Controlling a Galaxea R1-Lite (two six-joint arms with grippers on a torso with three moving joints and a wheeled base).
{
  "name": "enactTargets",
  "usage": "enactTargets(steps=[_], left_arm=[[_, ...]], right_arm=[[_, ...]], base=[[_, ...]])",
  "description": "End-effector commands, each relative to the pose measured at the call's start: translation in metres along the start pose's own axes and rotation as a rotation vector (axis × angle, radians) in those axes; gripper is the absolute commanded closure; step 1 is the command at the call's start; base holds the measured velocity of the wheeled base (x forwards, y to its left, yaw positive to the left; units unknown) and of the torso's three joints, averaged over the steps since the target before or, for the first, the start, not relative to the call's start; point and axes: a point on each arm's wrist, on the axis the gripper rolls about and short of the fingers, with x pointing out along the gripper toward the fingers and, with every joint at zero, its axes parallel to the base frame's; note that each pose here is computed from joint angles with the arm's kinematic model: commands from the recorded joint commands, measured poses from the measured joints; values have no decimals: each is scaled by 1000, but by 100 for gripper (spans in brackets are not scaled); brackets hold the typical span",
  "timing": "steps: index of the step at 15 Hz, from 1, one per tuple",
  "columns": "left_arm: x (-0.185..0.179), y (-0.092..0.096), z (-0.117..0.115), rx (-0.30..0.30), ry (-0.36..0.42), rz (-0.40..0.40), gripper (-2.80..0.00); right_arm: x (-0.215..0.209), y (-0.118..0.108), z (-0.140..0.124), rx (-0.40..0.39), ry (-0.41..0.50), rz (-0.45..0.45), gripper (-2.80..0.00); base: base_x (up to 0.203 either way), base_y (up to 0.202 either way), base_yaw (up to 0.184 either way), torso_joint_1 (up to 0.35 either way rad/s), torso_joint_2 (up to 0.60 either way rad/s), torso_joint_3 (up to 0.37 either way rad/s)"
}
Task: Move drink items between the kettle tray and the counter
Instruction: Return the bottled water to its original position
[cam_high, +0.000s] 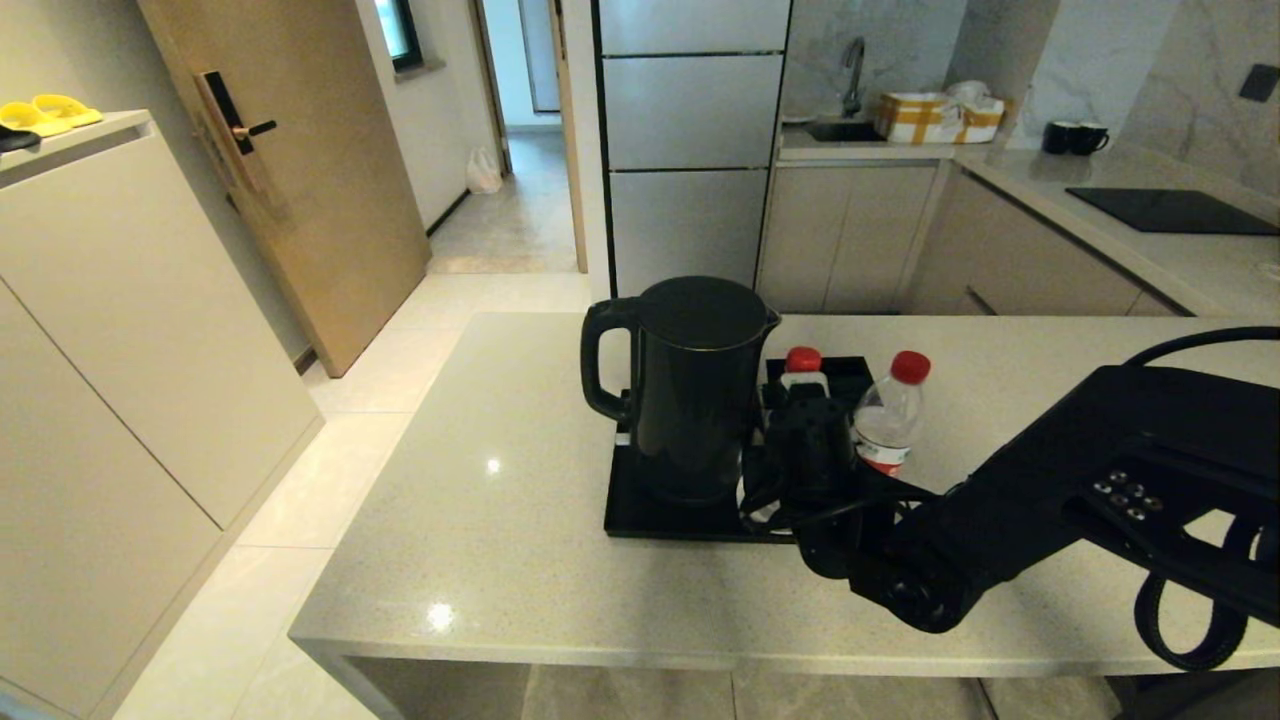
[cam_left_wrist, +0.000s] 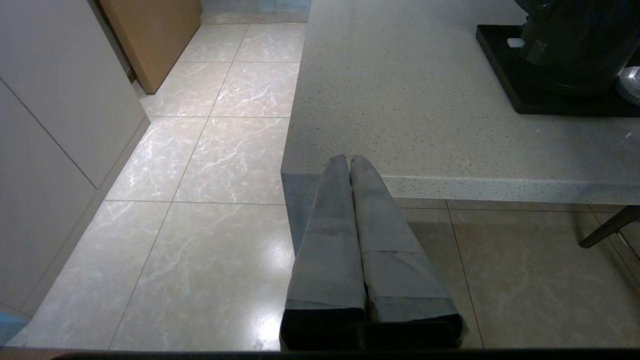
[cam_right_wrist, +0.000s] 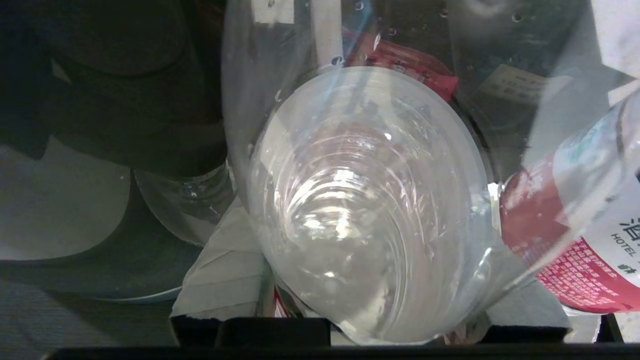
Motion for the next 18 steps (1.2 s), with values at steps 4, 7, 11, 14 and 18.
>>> enactTargets(steps=[4, 7, 11, 14, 18], left_arm=[[0, 0, 0, 0, 0, 0, 0], [0, 0, 0, 0, 0, 0, 0], [0, 0, 0, 0, -1, 0, 0], [0, 0, 0, 0, 1, 0, 0], [0, 0, 0, 0, 0, 0, 0]], right_arm=[[-10, -6, 13, 23, -28, 1, -280], [-18, -12, 10, 14, -15, 2, -280], [-30, -22, 9, 4, 1, 12, -280], [-46, -30, 14, 4, 2, 45, -280], [-53, -29, 12, -7, 11, 67, -280]], base=[[0, 0, 0, 0, 0, 0], [0, 0, 0, 0, 0, 0], [0, 0, 0, 0, 0, 0], [0, 0, 0, 0, 0, 0], [0, 0, 0, 0, 0, 0]])
